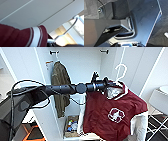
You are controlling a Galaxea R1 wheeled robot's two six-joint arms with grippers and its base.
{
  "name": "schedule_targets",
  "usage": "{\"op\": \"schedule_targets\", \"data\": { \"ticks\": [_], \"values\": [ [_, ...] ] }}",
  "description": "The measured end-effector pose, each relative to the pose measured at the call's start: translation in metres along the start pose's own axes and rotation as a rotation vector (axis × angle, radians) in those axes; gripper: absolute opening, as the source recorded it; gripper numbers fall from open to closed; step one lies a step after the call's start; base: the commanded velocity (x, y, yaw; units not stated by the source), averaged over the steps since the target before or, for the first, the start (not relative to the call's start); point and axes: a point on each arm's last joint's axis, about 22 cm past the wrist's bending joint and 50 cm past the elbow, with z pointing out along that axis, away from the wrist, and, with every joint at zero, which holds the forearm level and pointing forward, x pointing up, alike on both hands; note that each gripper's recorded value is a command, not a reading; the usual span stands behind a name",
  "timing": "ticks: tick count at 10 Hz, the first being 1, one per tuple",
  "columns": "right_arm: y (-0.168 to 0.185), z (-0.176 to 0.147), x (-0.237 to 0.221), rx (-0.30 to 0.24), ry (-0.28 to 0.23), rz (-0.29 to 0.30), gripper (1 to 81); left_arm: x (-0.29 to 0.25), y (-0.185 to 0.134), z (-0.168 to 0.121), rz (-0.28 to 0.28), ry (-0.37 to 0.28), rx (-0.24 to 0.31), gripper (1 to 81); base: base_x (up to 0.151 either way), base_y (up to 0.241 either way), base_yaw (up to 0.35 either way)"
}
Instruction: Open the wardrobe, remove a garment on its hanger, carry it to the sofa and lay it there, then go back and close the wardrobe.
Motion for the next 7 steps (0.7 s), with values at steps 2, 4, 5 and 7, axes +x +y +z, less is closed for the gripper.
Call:
{"op": "schedule_targets", "data": {
  "ticks": [2, 4, 5, 7],
  "values": [
    [0.000, 0.000, -0.003, 0.000, -0.004, 0.000, 81.1, -0.001, 0.002, -0.003, 0.003, 0.002, -0.002, 1.0, 0.000, 0.000, 0.000],
    [0.000, 0.000, -0.001, 0.000, -0.001, -0.001, 81.1, -0.001, -0.001, -0.004, -0.002, 0.003, -0.001, 1.0, 0.000, 0.000, 0.000],
    [0.000, 0.000, 0.000, 0.000, 0.001, 0.000, 81.1, -0.003, -0.002, -0.006, -0.004, 0.000, 0.000, 1.0, 0.000, 0.000, 0.000],
    [0.000, 0.000, 0.000, 0.000, 0.000, 0.000, 81.1, -0.014, -0.005, -0.011, 0.019, -0.009, -0.011, 1.0, 0.000, 0.000, 0.000]
  ]
}}
